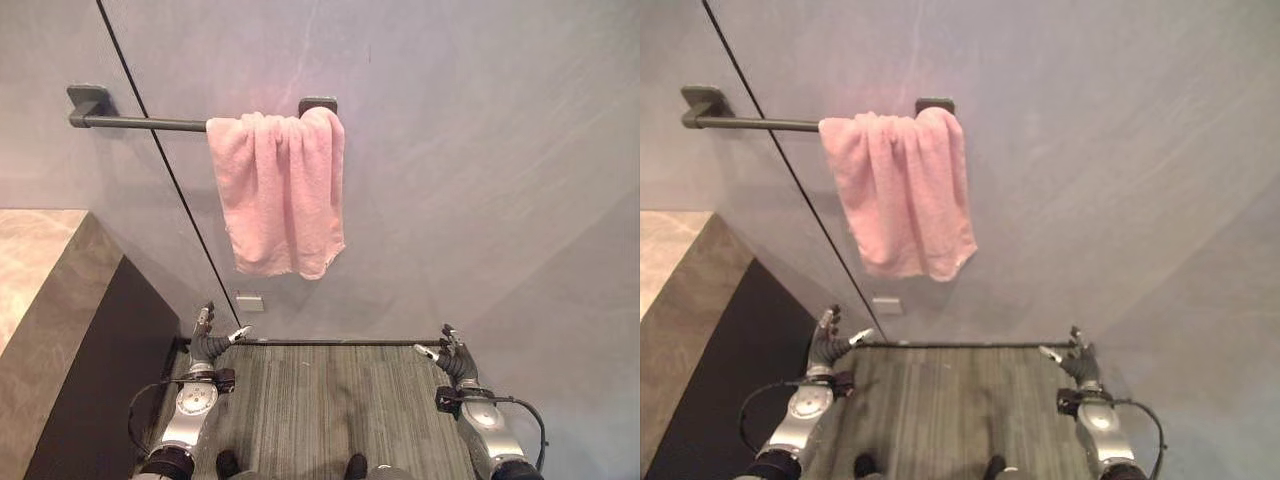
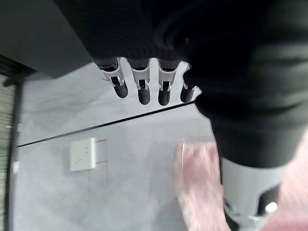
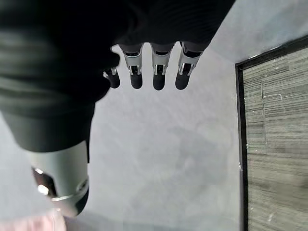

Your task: Put brush and paste in cup on sink, flatten towel.

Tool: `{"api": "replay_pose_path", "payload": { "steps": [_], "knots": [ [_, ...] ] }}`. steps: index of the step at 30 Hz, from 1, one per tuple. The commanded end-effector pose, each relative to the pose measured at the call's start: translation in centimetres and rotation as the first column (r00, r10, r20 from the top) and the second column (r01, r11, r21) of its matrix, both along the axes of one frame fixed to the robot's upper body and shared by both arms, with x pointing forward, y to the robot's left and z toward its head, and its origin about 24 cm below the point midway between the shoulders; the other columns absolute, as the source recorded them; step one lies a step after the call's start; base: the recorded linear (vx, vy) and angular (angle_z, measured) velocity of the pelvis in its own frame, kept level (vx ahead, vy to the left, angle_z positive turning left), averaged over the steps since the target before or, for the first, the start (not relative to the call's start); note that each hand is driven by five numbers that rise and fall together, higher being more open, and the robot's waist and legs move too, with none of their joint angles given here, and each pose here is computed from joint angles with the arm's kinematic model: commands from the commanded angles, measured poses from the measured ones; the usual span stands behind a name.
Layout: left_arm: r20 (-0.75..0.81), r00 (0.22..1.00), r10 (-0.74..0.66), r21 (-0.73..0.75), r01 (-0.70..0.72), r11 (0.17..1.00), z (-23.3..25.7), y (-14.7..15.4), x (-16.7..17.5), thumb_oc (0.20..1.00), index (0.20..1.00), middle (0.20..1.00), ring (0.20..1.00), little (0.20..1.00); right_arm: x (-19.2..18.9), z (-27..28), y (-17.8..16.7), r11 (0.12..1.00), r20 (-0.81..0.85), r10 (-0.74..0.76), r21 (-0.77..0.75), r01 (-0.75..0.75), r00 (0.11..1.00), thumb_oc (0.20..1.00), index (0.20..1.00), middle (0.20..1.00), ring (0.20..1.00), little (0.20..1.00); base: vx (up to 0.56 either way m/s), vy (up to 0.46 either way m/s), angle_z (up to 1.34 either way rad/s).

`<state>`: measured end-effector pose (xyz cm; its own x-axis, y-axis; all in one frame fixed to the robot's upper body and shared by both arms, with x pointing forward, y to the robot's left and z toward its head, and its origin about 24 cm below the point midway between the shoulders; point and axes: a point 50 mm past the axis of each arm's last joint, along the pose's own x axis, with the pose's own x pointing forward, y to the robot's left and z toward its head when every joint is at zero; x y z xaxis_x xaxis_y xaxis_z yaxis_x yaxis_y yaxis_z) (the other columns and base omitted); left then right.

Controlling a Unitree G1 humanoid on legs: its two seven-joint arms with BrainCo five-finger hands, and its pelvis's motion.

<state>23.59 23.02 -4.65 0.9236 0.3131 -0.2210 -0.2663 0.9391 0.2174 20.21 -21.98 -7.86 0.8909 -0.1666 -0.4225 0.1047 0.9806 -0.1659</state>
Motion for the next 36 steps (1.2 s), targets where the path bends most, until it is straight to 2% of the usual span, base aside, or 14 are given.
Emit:
{"api": "replay_pose_path", "payload": {
  "steps": [1,6,10,15,19,21,24,27,36],
  "knots": [
    [0.121,0.993,0.014,0.027,-0.018,0.999,2.2,1.1,1.2,1.000,1.000,1.000,1.000,1.000,2.5,2.5,0.1,0.999,0.138,0.043,-0.022,-0.041,0.989,1.000,1.000,1.000,1.000,1.000,0.11,0.171,0.00],
    [0.115,0.993,-0.029,0.064,0.021,0.998,2.4,1.2,1.1,1.000,1.000,1.000,1.000,1.000,2.4,2.2,0.2,0.999,0.135,-0.032,0.037,0.027,0.990,1.000,1.000,1.000,1.000,1.000,0.14,0.384,-0.01],
    [0.120,0.989,-0.085,0.100,0.073,0.992,2.9,1.2,1.0,1.000,1.000,1.000,1.000,1.000,3.5,2.9,1.2,1.000,0.164,0.000,0.030,-0.005,0.986,1.000,1.000,1.000,1.000,1.000,0.05,0.455,-0.12],
    [0.118,0.980,-0.159,0.125,0.145,0.982,3.3,1.2,0.1,1.000,1.000,1.000,1.000,1.000,5.3,4.5,2.4,0.994,0.223,0.111,-0.002,-0.113,0.969,1.000,1.000,1.000,1.000,1.000,0.05,0.381,-0.37],
    [0.137,0.975,-0.176,0.193,0.148,0.970,4.1,1.7,0.3,1.000,1.000,1.000,1.000,1.000,6.1,5.7,2.6,0.994,0.288,0.105,-0.016,-0.105,0.952,1.000,1.000,1.000,1.000,1.000,0.05,0.094,-0.03],
    [0.134,0.969,-0.209,0.222,0.176,0.959,4.2,1.3,0.4,1.000,1.000,1.000,1.000,1.000,6.3,6.0,3.1,0.989,0.290,0.149,-0.038,-0.144,0.945,1.000,1.000,1.000,1.000,1.000,-0.08,-0.033,-0.03],
    [0.156,0.971,-0.183,0.202,0.150,0.968,4.4,1.5,0.2,1.000,1.000,1.000,1.000,1.000,7.3,6.6,3.5,0.987,0.311,0.160,-0.040,-0.156,0.937,1.000,1.000,1.000,1.000,1.000,0.04,-0.003,0.03],
    [0.188,0.962,-0.199,0.172,0.167,0.971,5.0,1.3,0.2,1.000,1.000,1.000,1.000,1.000,7.9,7.4,2.7,0.992,0.334,0.122,-0.049,-0.112,0.934,1.000,1.000,1.000,1.000,1.000,0.08,-0.032,-0.15],
    [0.223,0.935,-0.274,0.159,0.243,0.957,6.1,0.5,0.4,1.000,1.000,1.000,1.000,1.000,9.9,10.0,2.0,0.991,0.413,0.129,-0.075,-0.107,0.902,1.000,1.000,1.000,1.000,1.000,0.05,-0.026,0.03]
  ]
}}
